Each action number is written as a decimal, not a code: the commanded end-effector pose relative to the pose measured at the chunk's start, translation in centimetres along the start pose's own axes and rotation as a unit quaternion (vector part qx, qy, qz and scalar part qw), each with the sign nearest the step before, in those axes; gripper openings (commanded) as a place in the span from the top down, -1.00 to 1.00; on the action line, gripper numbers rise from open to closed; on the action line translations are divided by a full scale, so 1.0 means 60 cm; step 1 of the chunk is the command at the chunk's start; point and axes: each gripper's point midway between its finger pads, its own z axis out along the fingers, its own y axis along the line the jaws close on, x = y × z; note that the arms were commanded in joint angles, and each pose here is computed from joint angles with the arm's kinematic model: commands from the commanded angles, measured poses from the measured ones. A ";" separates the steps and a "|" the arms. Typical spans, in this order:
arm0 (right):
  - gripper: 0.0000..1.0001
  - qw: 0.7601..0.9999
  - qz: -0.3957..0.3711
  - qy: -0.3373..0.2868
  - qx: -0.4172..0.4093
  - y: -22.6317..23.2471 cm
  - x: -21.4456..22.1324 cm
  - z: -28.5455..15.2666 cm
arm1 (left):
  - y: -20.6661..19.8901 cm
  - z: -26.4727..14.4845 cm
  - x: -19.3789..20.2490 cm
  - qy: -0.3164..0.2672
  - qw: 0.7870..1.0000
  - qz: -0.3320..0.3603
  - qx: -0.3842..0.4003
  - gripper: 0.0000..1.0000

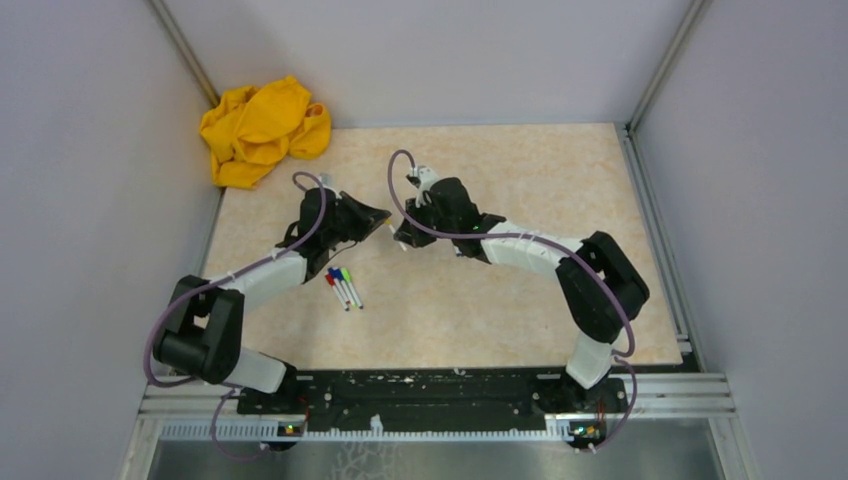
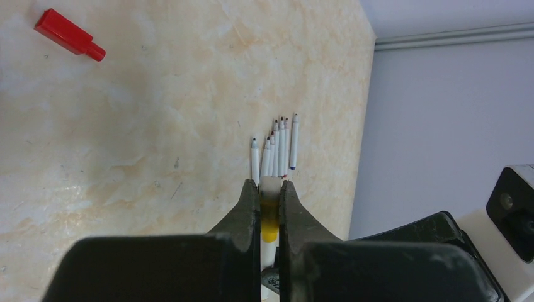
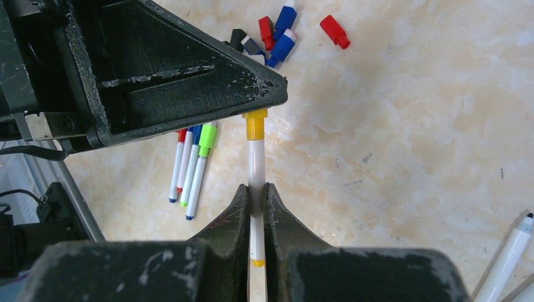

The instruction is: Open the pen caps

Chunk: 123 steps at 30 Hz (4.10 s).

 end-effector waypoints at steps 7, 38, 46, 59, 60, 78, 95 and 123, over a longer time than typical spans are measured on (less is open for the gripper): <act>0.59 0.998 -0.011 -0.049 -0.025 0.026 -0.065 -0.016 | -0.041 0.000 0.009 0.014 0.998 0.007 0.056 1.00; 1.00 0.994 0.003 0.013 0.106 -0.094 0.059 -0.029 | 0.005 0.069 -0.179 -0.146 0.985 0.062 -0.067 1.00; 1.00 0.975 -0.017 0.015 0.220 -0.157 0.024 -0.040 | 0.083 0.054 -0.139 -0.136 0.962 0.126 -0.201 0.92; 1.00 0.960 -0.020 0.041 0.278 -0.209 0.049 -0.007 | 0.165 0.037 -0.106 -0.126 0.939 0.138 -0.289 0.53; 1.00 0.958 -0.020 0.044 0.282 -0.213 0.053 -0.006 | 0.170 0.040 -0.102 -0.122 0.939 0.138 -0.291 0.51; 0.80 0.938 -0.039 0.063 0.340 -0.257 0.074 -0.008 | 0.160 0.027 -0.104 -0.136 0.939 0.131 -0.288 0.20; 0.41 0.947 -0.109 0.008 0.303 -0.194 0.004 -0.014 | 0.071 -0.063 -0.132 -0.205 0.949 0.109 -0.212 -0.17; 0.27 0.974 -0.174 0.100 0.107 0.119 0.112 0.128 | -0.175 -0.430 -0.250 -0.435 0.897 0.071 0.041 -0.48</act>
